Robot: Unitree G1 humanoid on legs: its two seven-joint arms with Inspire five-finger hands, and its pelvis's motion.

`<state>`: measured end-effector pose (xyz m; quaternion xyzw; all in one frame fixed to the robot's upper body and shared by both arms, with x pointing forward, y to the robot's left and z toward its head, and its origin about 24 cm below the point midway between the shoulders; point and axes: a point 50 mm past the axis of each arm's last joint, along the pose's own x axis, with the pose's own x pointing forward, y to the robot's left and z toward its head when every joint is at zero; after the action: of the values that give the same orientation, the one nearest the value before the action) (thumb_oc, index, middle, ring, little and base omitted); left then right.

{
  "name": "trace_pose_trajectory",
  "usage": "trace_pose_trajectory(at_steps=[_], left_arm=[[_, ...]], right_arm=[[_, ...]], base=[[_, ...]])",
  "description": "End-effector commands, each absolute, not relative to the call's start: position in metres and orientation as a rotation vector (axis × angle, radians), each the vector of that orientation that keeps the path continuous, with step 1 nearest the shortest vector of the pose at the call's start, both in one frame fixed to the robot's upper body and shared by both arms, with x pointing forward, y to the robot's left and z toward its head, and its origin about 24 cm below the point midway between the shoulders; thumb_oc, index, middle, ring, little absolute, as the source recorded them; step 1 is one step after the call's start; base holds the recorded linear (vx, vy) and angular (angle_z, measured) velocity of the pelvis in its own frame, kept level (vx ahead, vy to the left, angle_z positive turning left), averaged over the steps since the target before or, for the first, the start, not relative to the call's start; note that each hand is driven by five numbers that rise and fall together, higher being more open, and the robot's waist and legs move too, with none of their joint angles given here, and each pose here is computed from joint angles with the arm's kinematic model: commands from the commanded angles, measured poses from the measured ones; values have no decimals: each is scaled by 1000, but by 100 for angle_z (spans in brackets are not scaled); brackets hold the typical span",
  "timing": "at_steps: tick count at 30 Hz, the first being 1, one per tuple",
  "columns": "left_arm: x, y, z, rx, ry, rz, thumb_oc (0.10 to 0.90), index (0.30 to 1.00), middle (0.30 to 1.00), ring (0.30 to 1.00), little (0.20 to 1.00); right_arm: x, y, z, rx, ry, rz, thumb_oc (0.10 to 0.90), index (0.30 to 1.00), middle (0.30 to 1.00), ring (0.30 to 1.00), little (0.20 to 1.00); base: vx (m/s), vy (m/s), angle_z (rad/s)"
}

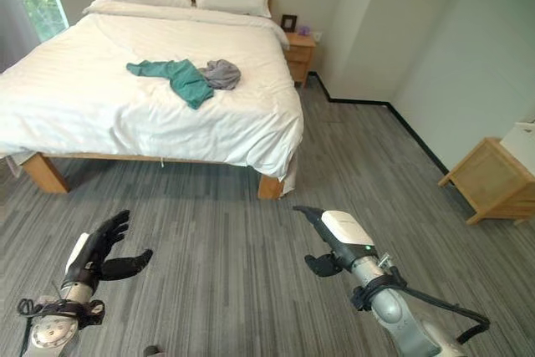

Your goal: Pick up bed clothes into laundry basket.

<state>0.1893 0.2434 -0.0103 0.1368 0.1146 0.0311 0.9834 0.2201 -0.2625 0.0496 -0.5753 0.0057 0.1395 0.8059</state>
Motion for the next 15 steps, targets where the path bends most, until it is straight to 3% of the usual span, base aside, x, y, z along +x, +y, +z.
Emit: trace_pose_trajectory(at_steps=[1,5,8,15], left_arm=[[215,244,47,306,-69,48,800,900,900,900,900],[218,242,47,312,-71,46,800,900,900,900,900],[224,236,51,328,-86,21,800,900,900,900,900],[243,225,74,404,-177,-36,800,900,900,900,900]], right_arm=[[258,-255,122,-1254,-304,157,800,900,900,900,900],[265,-259,135,-1291,-333,126,800,900,900,900,900],[262,-252,126,-1282,-321,170,800,900,900,900,900],[268,-239,130,-1295,-372,173,800,900,900,900,900]], base=[[265,66,-1],[297,56,-2],[777,150,-13],[333,148,-30]])
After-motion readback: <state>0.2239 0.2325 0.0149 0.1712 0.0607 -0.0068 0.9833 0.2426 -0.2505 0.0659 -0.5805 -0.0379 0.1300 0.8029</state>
